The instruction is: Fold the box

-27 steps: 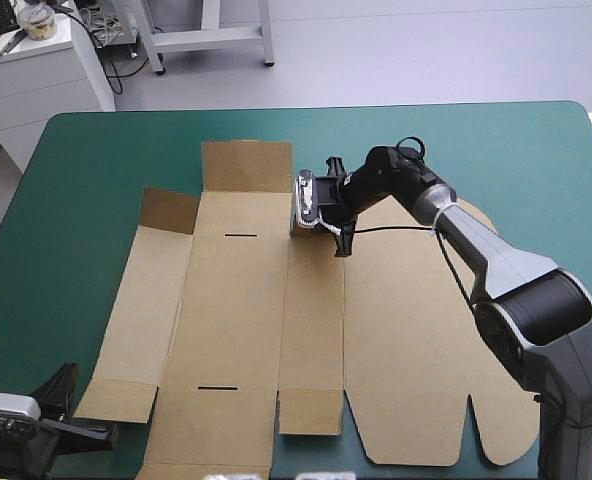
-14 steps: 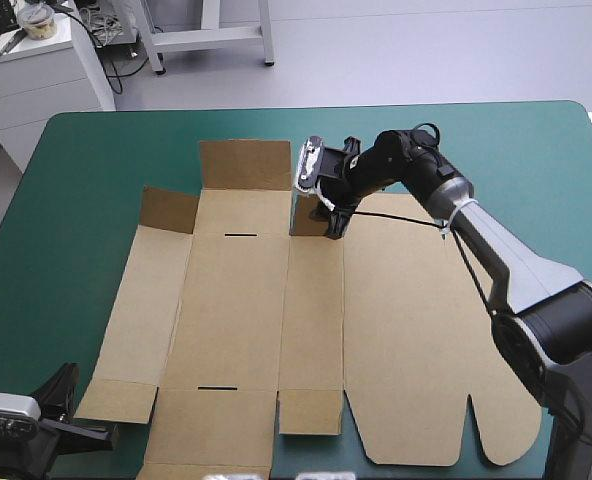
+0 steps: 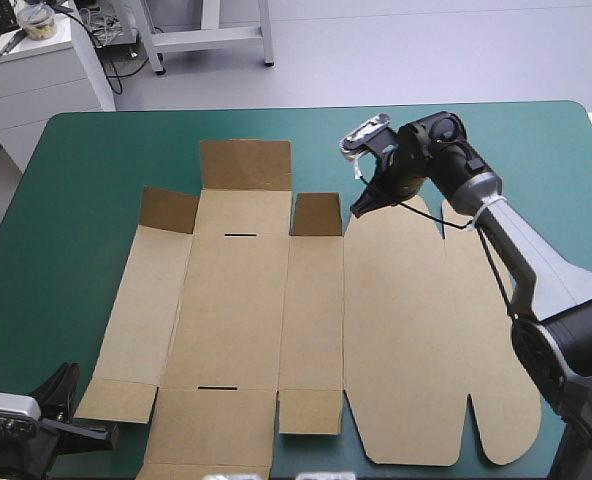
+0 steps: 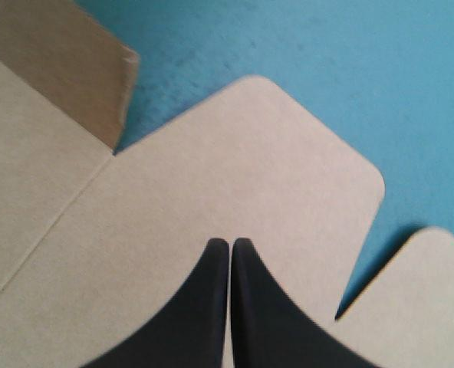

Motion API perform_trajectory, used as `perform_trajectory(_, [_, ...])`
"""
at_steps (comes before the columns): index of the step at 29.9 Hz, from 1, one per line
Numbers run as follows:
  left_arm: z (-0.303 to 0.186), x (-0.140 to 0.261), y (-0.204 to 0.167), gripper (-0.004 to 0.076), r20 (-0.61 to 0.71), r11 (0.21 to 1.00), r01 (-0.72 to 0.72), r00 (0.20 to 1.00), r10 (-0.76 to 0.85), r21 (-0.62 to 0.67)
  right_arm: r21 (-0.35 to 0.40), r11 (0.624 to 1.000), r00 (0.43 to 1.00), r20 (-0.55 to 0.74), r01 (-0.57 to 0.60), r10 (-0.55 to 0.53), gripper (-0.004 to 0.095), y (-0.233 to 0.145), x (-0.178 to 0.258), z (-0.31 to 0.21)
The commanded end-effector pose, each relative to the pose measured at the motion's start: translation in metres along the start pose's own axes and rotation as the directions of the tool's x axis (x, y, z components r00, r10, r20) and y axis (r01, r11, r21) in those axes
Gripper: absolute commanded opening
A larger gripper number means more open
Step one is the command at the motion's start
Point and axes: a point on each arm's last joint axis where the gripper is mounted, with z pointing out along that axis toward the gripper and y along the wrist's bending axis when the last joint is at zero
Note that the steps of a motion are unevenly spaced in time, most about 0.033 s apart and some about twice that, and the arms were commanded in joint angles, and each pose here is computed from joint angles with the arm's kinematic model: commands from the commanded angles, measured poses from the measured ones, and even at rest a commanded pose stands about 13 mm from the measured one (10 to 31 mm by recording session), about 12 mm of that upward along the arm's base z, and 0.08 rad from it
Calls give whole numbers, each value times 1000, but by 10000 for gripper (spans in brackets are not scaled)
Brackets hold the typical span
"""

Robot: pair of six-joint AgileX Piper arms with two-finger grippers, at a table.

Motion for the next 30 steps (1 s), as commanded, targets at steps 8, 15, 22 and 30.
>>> perform_trajectory(8, [-7, -12, 0, 470, 107, 1000, 5, 994, -5, 4, 82, 955, 958, 29, -286, 285, -15, -34, 62, -44])
perform_trajectory(15, [-4, -12, -1, 472, 88, 998, 65, 994, -66, 18, 92, 935, 939, 60, -343, 339, -15, -17, 117, -74])
perform_trajectory(22, [22, -26, 2, 468, -162, 998, 56, 985, -55, 1, 91, 919, 918, 150, -384, 368, -15, 6, 163, -112])
perform_trajectory(30, [77, -44, 14, 468, -459, 998, -17, 888, -14, -64, 96, 904, 890, 250, -416, 382, -15, 31, 219, -137])
